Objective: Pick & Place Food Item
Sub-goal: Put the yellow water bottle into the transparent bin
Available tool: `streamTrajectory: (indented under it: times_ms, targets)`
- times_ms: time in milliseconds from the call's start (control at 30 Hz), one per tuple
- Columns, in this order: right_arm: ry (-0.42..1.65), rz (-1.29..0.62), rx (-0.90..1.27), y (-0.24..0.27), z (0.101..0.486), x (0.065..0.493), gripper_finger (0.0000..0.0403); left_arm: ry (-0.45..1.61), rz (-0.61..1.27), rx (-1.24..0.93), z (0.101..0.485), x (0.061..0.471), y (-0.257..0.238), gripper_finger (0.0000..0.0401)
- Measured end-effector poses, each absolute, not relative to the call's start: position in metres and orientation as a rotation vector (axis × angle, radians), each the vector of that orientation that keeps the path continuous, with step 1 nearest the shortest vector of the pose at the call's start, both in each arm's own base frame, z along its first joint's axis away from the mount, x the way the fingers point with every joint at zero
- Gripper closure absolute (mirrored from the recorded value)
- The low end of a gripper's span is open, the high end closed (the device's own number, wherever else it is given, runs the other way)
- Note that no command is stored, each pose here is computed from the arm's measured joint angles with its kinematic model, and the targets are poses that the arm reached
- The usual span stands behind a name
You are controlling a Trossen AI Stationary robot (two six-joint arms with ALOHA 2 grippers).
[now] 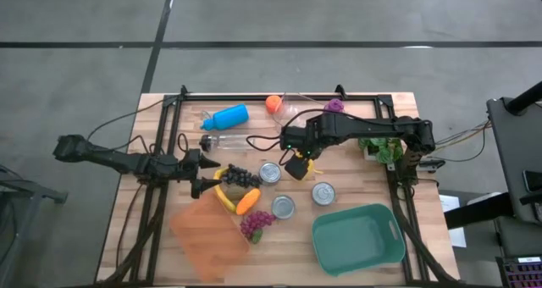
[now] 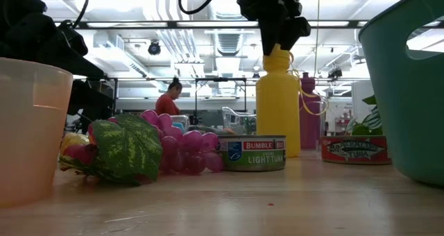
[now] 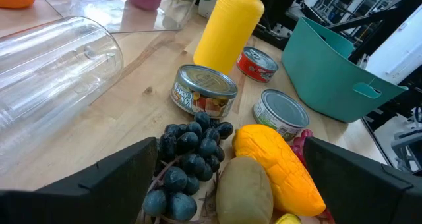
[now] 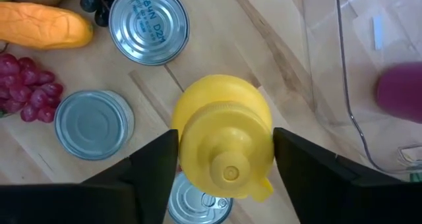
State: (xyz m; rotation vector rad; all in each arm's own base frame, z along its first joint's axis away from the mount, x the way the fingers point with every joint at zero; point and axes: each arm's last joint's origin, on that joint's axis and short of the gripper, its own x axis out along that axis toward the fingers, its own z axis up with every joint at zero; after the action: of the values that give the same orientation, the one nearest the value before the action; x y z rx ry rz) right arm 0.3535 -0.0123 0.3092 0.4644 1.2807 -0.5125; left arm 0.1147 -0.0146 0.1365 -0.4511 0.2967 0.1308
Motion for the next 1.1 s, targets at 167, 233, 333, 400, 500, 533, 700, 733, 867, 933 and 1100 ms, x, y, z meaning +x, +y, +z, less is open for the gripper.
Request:
streamTrajectory:
  times_ms: [167,233,333,400,500,533,700,733,867,933,1100]
  targets:
    - [1.284,-0.498,0.471,-0.0119,0.3093,0.3538,0.0178,0.297,0.131,-0.451,0.1365,0.1147,-0.0146,0.0017]
    - [1.283,-0.497,0.471,-0.0119,0.3093,0.3538,0.0179,0.297,0.131,-0.451,0.1365,0.1147,-0.0146,0.0017]
    - [1.283,-0.495,0.469,-0.0119,0.3089,0.3539,0.0180,0.297,0.131,-0.451,0.1364,0.1147,-0.0146,0.0017]
    - [1.283,-0.495,0.469,-0.0119,0.3070,0.3539,0.0180,0.297,0.131,-0.451,0.1365,0.1147,-0.0146,0.0017]
    - [1.279,-0.493,0.470,-0.0119,0.3041,0.3540,0.0180,0.297,0.131,-0.451,0.1363,0.1146,-0.0146,0.0017]
    - [1.279,-0.491,0.471,-0.0118,0.3038,0.3540,0.0180,0.297,0.130,-0.451,0.1364,0.1147,-0.0146,0.0017]
    - [1.281,-0.488,0.473,-0.0117,0.3034,0.3542,0.0181,0.297,0.131,-0.451,0.1365,0.1147,-0.0146,0.0017]
    - [1.281,-0.488,0.473,-0.0117,0.3034,0.3541,0.0181,0.297,0.131,-0.451,0.1365,0.1147,-0.0146,0.0017]
    - [1.283,-0.487,0.472,-0.0117,0.3029,0.3542,0.0181,0.297,0.131,-0.451,0.1364,0.1147,-0.0146,0.0017]
    - [1.285,-0.484,0.468,-0.0117,0.3029,0.3542,0.0181,0.297,0.131,-0.451,0.1365,0.1147,-0.0146,0.0017]
    - [1.287,-0.479,0.463,-0.0117,0.3027,0.3542,0.0181,0.297,0.131,-0.451,0.1363,0.1146,-0.0146,0.0017]
